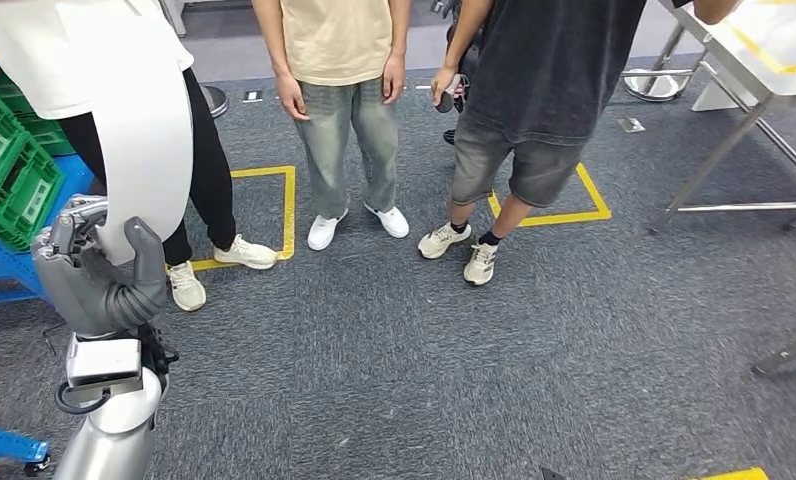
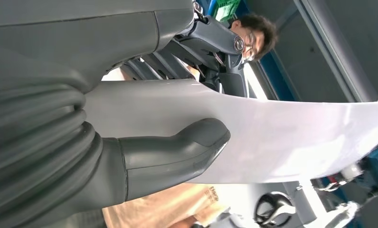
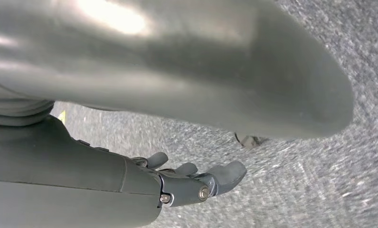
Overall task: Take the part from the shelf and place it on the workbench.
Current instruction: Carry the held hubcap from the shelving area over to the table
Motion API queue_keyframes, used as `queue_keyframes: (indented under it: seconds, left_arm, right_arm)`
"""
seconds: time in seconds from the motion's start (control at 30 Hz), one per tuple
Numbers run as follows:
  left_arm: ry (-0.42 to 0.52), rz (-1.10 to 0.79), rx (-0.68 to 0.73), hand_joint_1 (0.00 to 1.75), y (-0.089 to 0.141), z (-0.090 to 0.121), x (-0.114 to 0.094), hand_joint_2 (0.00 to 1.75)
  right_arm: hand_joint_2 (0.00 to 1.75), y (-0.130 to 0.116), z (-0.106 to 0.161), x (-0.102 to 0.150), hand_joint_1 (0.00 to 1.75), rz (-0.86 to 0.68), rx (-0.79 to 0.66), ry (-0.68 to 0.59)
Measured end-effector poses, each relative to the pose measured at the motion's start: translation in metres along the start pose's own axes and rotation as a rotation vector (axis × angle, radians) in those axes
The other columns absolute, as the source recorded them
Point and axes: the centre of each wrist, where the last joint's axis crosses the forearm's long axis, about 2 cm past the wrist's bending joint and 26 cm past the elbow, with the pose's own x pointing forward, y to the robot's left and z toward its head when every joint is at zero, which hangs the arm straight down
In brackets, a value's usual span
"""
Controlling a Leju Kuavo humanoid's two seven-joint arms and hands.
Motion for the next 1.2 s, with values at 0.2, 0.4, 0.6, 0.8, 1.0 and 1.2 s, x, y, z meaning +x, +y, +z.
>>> queue_keyframes:
  seconds: [0.2,0.4,0.6,0.8,1.0,1.2]
  left_arm:
    - [0.049,0.027,-0.035,1.75,0.001,0.006,-0.008,1.75]
    - [0.082,-0.035,-0.048,1.75,0.01,0.007,-0.017,1.75]
    - [0.118,-0.06,-0.089,1.75,0.016,0.019,-0.022,1.75]
    - [0.117,-0.053,-0.121,1.75,0.013,0.018,-0.021,1.75]
    - [0.118,-0.051,-0.107,1.75,0.008,0.012,-0.015,1.75]
    - [0.123,-0.05,-0.103,1.75,0.006,0.011,-0.013,1.75]
  right_arm:
    - [0.0,-0.001,0.0,0.003,0.0,0.009,0.008,-0.015]
    - [0.0,-0.005,-0.001,0.004,0.0,0.032,0.011,-0.002]
    - [0.0,-0.005,-0.001,0.006,0.0,0.054,0.031,-0.004]
    - [0.0,-0.005,-0.001,0.009,0.0,0.056,0.026,0.004]
    - [0.0,-0.007,-0.001,0.006,0.0,0.052,0.035,0.02]
    - [0.0,-0.006,-0.001,0.007,0.0,0.042,0.039,0.019]
